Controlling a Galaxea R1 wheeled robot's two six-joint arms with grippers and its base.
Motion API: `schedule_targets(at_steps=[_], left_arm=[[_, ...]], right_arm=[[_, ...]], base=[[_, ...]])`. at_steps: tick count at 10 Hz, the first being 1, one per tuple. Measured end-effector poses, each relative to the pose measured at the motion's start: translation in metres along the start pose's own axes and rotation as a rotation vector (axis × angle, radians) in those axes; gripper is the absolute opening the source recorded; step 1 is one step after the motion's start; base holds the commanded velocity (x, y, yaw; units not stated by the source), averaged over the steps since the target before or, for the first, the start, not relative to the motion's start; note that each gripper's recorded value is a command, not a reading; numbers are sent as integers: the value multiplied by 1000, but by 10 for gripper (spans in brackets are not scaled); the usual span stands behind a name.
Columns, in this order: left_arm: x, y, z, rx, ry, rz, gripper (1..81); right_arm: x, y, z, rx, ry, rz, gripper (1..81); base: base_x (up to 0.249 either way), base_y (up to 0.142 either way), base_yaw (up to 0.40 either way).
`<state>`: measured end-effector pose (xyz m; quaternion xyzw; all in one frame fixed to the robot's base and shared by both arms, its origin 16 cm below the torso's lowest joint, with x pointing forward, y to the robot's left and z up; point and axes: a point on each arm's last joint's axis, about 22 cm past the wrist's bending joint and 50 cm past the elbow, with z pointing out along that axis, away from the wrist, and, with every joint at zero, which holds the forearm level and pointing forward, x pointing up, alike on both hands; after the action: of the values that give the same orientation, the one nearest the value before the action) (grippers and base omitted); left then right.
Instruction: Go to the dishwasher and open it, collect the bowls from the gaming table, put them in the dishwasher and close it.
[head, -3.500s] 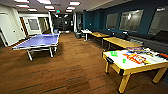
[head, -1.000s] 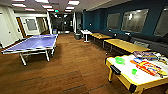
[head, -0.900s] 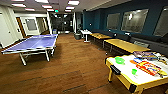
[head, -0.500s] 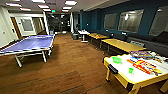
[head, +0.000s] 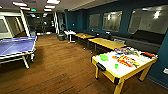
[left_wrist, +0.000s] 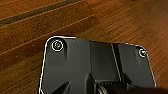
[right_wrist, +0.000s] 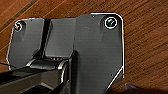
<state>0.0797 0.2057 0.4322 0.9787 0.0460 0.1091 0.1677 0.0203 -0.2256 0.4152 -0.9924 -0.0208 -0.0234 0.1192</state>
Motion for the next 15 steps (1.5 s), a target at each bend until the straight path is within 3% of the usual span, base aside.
schedule_targets(at_steps=[15], left_arm=[[-1,1,0,-1,-2,0,811]], right_arm=[[1,-4,1,5,2,2,811]], base=[[0,0,-392]])
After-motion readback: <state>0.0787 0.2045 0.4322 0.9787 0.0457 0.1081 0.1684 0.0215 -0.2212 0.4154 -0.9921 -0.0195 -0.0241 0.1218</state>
